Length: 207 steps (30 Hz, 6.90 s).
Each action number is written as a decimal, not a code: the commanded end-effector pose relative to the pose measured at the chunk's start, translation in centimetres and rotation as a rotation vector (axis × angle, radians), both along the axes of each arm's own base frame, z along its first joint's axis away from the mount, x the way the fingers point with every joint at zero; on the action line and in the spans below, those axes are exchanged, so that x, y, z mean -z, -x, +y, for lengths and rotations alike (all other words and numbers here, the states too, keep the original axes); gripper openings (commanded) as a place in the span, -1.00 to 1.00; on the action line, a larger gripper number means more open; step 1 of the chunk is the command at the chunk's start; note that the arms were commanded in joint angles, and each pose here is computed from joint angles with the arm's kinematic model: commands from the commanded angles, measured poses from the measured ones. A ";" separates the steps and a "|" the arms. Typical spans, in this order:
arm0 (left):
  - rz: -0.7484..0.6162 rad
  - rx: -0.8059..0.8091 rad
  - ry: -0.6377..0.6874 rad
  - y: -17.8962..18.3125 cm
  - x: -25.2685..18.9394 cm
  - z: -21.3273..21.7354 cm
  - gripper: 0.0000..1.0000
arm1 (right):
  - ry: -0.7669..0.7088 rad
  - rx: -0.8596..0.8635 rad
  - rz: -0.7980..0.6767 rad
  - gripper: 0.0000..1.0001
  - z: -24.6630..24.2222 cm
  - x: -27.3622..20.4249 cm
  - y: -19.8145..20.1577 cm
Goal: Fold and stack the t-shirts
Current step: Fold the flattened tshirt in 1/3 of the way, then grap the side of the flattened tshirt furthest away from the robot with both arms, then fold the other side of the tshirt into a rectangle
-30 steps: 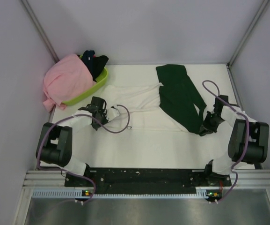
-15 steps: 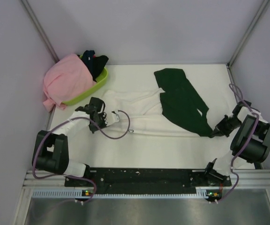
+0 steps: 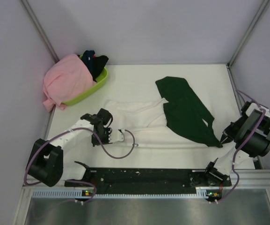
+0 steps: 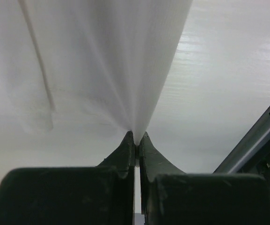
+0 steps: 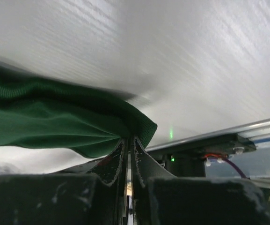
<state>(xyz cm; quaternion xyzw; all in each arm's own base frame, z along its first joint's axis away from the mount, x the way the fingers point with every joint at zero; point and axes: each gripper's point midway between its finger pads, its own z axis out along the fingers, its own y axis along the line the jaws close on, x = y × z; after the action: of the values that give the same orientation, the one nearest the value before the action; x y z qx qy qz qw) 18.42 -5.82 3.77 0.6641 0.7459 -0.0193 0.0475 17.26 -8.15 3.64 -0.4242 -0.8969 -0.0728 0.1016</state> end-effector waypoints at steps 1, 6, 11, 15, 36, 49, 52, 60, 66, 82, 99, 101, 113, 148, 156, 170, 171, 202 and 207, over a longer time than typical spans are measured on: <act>0.038 0.041 -0.140 2.5 -0.2 2.7 -1.00 | 0.055 0.001 0.028 -1.00 -1.3 -1.9 0.3; 0.053 0.062 -0.145 3.1 -0.2 2.5 -0.84 | -0.090 0.068 0.138 -1.00 0.5 -1.1 2.1; 0.034 0.070 -0.170 2.5 -0.6 2.8 -0.25 | -0.062 0.040 0.172 -0.28 -0.8 -2.2 1.9; -0.074 0.036 -0.193 -0.9 -2.8 3.1 0.09 | 0.026 0.015 0.117 0.33 -3.2 -3.9 0.1; -0.316 -0.480 0.386 -26.5 -11.5 -4.7 0.37 | 0.148 -0.523 -0.994 0.27 7.7 -14.3 -37.0; -0.224 -0.530 0.434 -27.7 -5.9 -5.6 0.50 | -0.075 -0.532 -0.845 0.18 15.3 0.0 -41.9; -0.203 -0.537 0.440 -28.1 -5.2 -5.9 0.50 | -0.136 -0.500 -0.822 0.08 16.7 1.3 -41.8; -0.059 -0.497 0.424 -26.6 -2.4 -6.6 0.36 | -0.263 -0.498 -0.845 -0.67 18.7 0.7 -41.5; 0.069 -0.429 0.402 -23.1 -1.8 -6.3 0.11 | -0.289 -0.537 -0.916 -1.00 19.1 -3.5 -41.0; -0.159 -0.498 0.377 -21.0 -7.4 -3.4 -1.00 | -0.141 -0.646 -0.938 -1.00 17.1 -12.2 -28.2; 0.005 -0.397 0.303 -9.8 -5.1 -2.3 -1.00 | -0.014 -0.444 -0.635 -1.00 10.8 -10.2 -7.8; -0.011 -0.383 0.281 -9.5 -4.8 -1.7 -1.00 | 0.006 -0.417 -0.591 -1.00 9.7 -9.7 -6.4; 0.057 -0.404 0.287 -8.9 -4.8 -2.2 -1.00 | 0.087 -0.373 -0.497 -1.00 8.2 -9.4 -3.2; 0.236 -0.174 0.855 -9.8 -15.7 -34.8 0.49 | -0.057 -0.244 -0.296 0.07 9.3 -2.1 -1.4; 0.260 -0.250 0.850 -9.4 -11.3 -39.9 0.41 | 0.119 -0.158 -0.452 0.26 6.9 -3.9 -4.7; 0.299 -0.208 0.703 -5.0 -3.4 -40.2 -0.24 | 0.005 -0.055 -0.388 -0.66 7.4 1.1 -4.3; 0.308 -0.206 0.694 -4.7 -3.3 -39.9 -0.38 | 0.016 -0.053 -0.395 -0.92 7.2 1.0 -4.3; 0.123 -0.105 0.687 -8.1 -2.5 -44.8 -0.27 | -0.096 -0.157 -0.511 -1.00 9.8 -1.6 -4.7; 0.137 -0.081 0.658 -7.4 -1.7 -44.2 -0.26 | -0.091 -0.159 -0.514 -1.00 9.8 -1.6 -4.7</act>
<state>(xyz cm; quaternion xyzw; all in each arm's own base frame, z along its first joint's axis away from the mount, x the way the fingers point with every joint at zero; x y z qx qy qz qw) 25.93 -49.84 4.51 0.5695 0.7379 -0.3040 0.1967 21.00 1.84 4.37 -0.3308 -0.9171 -0.2073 -0.0806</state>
